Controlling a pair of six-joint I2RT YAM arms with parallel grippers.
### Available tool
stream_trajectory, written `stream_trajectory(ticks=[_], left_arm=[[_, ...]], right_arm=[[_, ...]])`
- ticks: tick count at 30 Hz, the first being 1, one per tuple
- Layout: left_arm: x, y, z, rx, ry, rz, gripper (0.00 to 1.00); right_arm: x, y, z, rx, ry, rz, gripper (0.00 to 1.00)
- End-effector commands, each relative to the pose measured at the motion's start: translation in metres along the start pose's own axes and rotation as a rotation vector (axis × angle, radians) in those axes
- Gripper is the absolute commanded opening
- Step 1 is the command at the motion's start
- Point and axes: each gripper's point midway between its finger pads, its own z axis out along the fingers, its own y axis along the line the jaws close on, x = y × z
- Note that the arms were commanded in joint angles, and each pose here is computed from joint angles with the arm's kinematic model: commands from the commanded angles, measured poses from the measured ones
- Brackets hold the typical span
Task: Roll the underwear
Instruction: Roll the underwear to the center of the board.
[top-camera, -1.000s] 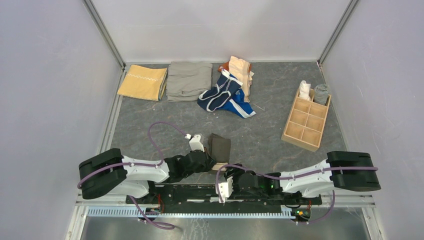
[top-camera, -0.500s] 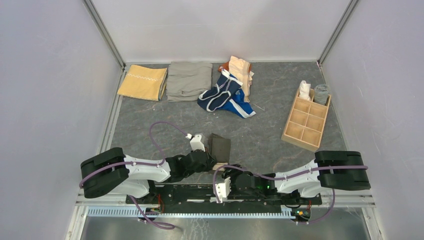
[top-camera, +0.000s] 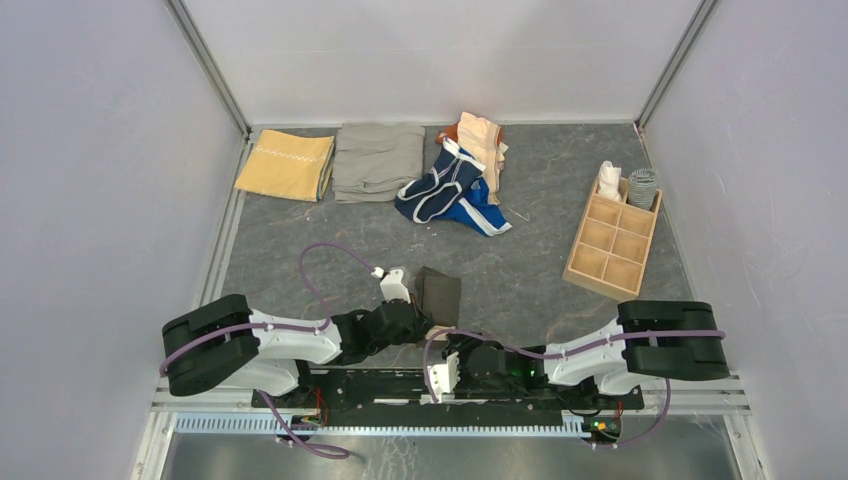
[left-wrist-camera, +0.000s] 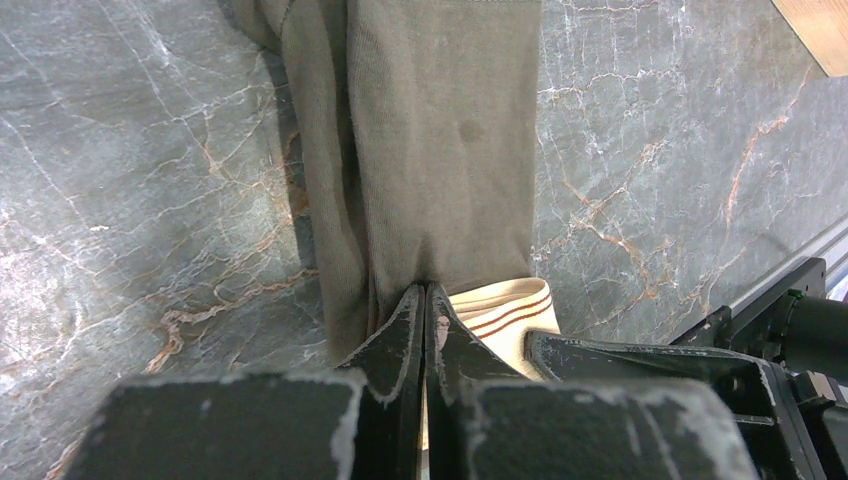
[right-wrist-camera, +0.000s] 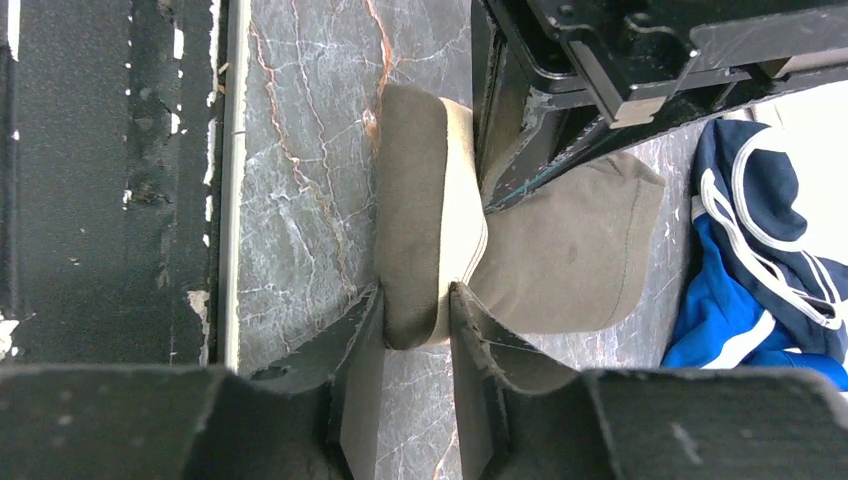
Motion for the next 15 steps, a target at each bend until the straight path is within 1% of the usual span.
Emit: stream_trajectory(ticks=[1, 5, 6, 7, 8, 9, 15], left_arm=[[0.054, 0.08, -0.017, -0.237, 0.216, 0.123, 0.02], [0.056, 0.079, -0.017, -0.227, 0.216, 0.115, 0.02], [0.055, 0.078, -0.017, -0.223, 0.214, 0.113, 0.02], [0.055, 0.078, -0.018, -0.223, 0.211, 0.111, 0.02], [0.054, 0.079, -0.018, -0.226, 0.206, 0.108, 0.02], [0.052, 0.079, -0.019, -0.23, 0.196, 0.099, 0.02], [0.044, 0.079, -0.029, -0.206, 0.141, 0.01, 0.02]], right_arm=[[0.004, 0.001, 0.005, -0.019, 0.021, 0.01, 0.3], [0.004, 0.001, 0.004, -0.028, 0.019, 0.026, 0.23], [0.004, 0.002, 0.004, -0.033, 0.021, 0.031, 0.2], [0.004, 0.002, 0.005, -0.041, 0.021, 0.033, 0.14], [0.005, 0.005, 0.005, -0.054, 0.025, 0.038, 0.04], [0.004, 0.008, 0.006, -0.08, 0.03, 0.043, 0.0], [-0.002, 0.021, 0.005, -0.207, 0.049, 0.113, 0.0]])
